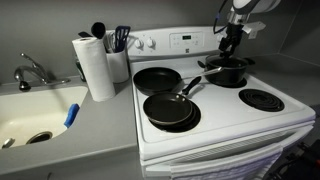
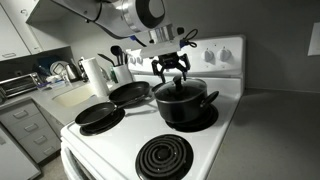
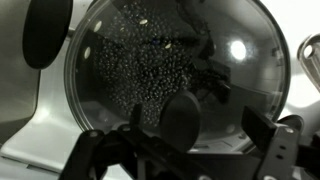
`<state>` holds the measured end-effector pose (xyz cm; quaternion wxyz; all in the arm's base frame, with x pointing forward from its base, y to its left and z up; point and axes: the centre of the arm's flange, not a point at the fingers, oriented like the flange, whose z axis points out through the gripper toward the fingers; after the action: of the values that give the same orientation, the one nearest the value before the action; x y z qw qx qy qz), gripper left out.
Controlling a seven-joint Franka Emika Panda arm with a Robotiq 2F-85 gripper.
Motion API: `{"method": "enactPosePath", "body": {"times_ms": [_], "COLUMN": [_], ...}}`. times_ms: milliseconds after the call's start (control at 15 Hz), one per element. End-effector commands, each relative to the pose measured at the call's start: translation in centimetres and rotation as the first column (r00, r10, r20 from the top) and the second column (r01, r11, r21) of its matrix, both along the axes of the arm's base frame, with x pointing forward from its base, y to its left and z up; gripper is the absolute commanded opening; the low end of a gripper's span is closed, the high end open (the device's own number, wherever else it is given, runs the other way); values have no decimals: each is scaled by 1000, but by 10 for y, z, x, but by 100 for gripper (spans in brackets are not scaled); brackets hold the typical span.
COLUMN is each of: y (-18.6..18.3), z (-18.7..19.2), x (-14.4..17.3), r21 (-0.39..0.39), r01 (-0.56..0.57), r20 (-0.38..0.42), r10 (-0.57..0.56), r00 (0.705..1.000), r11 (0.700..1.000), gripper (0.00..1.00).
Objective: Take the lid from the black pot and put it on the stove
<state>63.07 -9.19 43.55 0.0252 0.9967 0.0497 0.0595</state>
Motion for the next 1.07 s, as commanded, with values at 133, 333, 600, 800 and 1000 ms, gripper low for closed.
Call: {"method": "enactPosePath", "body": {"times_ms": [133, 333, 600, 800, 1000], "y": [-17, -17, -17, -17, -11], "z": [-2, 0, 3, 3, 4], "x": [3, 5, 6, 5, 5], "r21": [-29, -25, -18, -19, -14], "r01": [5, -3, -11, -16, -23], "r20": [-21, -14, -4, -4, -2], "r10": [-6, 3, 11, 16, 23], "r00": [1000, 1000, 1000, 1000, 1000], "r11": [1000, 1000, 1000, 1000, 1000], "gripper": [100, 75, 52, 31, 14]}}
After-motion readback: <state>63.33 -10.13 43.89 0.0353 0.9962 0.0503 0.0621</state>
